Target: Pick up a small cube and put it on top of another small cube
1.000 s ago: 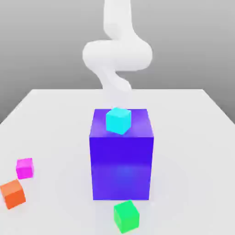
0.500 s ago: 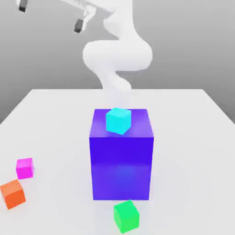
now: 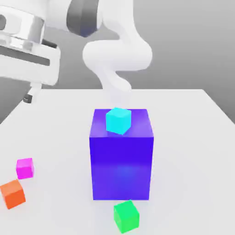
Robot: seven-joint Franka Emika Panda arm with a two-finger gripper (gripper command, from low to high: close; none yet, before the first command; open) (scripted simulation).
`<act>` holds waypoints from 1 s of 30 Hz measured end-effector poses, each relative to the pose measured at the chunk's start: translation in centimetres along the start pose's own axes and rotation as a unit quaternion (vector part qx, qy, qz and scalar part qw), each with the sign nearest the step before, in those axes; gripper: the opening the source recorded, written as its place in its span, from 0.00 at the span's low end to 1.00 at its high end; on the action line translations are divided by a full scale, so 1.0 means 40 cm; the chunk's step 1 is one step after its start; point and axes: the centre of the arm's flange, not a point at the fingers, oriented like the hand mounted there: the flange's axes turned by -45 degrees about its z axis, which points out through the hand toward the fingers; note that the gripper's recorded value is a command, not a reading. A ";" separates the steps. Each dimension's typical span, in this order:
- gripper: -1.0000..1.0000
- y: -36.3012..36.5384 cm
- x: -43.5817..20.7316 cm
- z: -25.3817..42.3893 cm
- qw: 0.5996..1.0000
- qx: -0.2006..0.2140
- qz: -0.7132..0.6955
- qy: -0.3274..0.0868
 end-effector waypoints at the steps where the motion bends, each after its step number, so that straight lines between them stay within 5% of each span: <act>1: 0.50 -0.006 -0.016 0.023 1.000 0.007 -0.016 -0.003; 12: 0.50 -0.114 -0.192 0.255 0.978 0.087 -0.188 0.000; 30: 0.50 -0.380 -0.376 0.556 0.898 0.154 -0.401 0.094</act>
